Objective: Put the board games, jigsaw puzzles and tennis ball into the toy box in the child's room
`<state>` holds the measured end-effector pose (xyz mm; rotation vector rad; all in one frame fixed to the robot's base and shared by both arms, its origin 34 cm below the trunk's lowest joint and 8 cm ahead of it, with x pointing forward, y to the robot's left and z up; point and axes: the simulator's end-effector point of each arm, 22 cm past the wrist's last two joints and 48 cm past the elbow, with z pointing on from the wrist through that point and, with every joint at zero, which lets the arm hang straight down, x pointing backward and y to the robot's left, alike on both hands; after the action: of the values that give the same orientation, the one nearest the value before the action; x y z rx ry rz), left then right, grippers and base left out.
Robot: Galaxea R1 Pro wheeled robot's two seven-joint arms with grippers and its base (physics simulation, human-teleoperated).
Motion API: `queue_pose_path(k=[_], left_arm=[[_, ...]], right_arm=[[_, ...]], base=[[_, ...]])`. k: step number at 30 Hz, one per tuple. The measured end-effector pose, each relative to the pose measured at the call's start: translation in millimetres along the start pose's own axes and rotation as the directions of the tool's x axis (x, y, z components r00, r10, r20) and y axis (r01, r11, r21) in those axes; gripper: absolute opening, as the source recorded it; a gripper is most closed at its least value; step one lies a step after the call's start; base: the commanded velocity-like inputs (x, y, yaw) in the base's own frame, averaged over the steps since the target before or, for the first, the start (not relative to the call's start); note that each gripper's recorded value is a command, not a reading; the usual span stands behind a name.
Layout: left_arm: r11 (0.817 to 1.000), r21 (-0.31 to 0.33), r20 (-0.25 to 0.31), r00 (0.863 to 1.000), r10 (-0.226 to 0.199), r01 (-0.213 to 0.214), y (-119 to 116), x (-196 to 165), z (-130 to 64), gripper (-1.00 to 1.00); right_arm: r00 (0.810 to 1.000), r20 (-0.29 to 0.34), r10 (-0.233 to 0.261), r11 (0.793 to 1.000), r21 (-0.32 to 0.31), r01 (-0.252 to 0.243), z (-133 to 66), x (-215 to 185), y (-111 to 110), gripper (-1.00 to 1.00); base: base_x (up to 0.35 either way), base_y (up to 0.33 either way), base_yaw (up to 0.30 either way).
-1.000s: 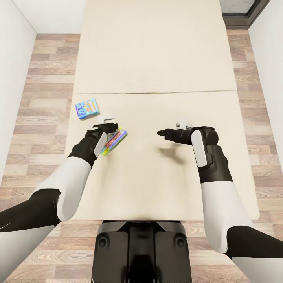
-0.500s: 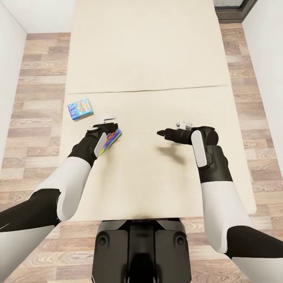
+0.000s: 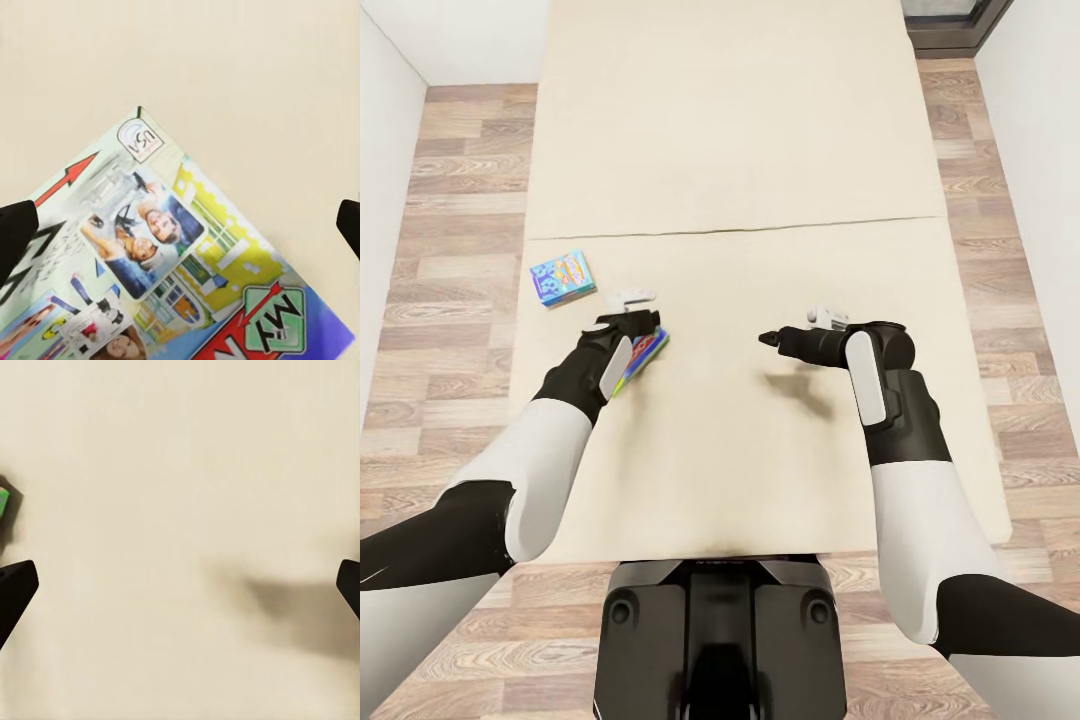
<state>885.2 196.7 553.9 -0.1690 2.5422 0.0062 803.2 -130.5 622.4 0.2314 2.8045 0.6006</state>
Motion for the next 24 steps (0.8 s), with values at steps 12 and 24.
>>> queue_pose_path(k=[12, 24], left_arm=[[1.0, -0.001, 0.002, 1.0, 0.0, 0.0, -1.1, 1.2, 1.2, 1.0], [1.0, -0.022, 0.006, 1.0, 0.003, -0.003, 5.3, 0.4, 1.7, 1.0]], right_arm=[[1.0, -0.004, 0.001, 1.0, 0.0, -0.001, 2.0, 2.0, -1.0, 1.0], [1.0, -0.005, 0.002, 1.0, 0.001, -0.002, 2.6, 2.5, -1.3, 1.0]], base=[[0.0, 0.0, -0.009], [0.0, 0.0, -0.002]])
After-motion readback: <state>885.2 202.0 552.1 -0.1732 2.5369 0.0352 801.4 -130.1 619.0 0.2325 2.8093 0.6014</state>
